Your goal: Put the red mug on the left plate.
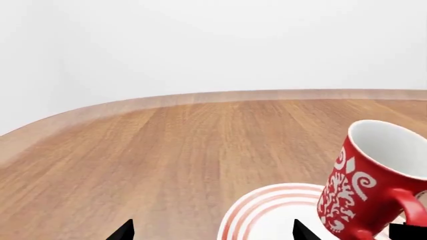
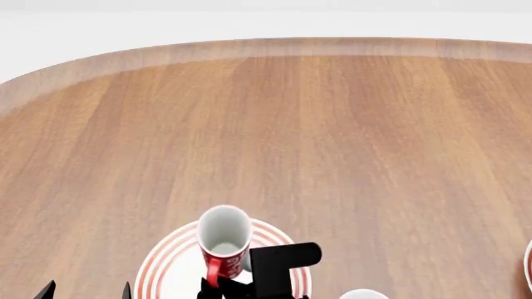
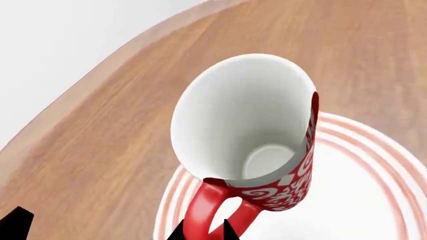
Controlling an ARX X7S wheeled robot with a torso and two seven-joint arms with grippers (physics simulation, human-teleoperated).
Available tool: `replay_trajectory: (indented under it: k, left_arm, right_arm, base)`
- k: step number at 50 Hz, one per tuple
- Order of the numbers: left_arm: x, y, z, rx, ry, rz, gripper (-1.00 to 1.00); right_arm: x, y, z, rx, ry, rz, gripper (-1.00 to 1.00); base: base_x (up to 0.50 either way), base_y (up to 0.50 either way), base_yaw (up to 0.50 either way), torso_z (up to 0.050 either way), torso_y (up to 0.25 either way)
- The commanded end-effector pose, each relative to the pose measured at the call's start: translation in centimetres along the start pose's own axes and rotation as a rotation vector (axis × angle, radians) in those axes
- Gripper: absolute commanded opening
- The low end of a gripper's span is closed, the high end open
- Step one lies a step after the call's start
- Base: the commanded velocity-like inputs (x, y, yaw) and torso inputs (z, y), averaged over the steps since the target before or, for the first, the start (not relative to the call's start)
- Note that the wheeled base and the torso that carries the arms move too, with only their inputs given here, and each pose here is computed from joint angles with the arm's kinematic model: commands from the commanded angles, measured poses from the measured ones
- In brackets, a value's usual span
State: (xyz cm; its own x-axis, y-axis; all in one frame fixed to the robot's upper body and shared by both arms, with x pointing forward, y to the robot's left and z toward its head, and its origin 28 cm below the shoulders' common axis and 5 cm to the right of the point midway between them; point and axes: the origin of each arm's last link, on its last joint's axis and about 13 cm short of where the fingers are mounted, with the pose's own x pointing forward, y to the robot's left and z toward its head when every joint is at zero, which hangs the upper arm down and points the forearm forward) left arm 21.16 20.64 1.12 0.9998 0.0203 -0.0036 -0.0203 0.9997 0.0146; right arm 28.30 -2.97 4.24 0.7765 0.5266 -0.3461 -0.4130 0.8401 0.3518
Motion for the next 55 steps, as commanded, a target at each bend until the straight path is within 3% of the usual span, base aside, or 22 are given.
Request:
replay_trajectory:
  k: [1, 55]
  left_arm:
    - [0.0, 0.0, 0.0, 0.000, -0.001, 0.000, 1.00]
    - [0.0, 0.0, 0.0, 0.003, -0.003, 0.001, 1.00]
  right_arm:
    - [1.0, -0.3, -0.5, 0.010, 0.018, 0.003, -1.00]
    - [2.0, -0.9, -1.8, 0.039, 0.060, -0.016, -1.00]
  base:
    - [0.00, 0.00, 0.00, 0.000, 0.000]
    - [0.00, 0.00, 0.00, 0.000, 0.000]
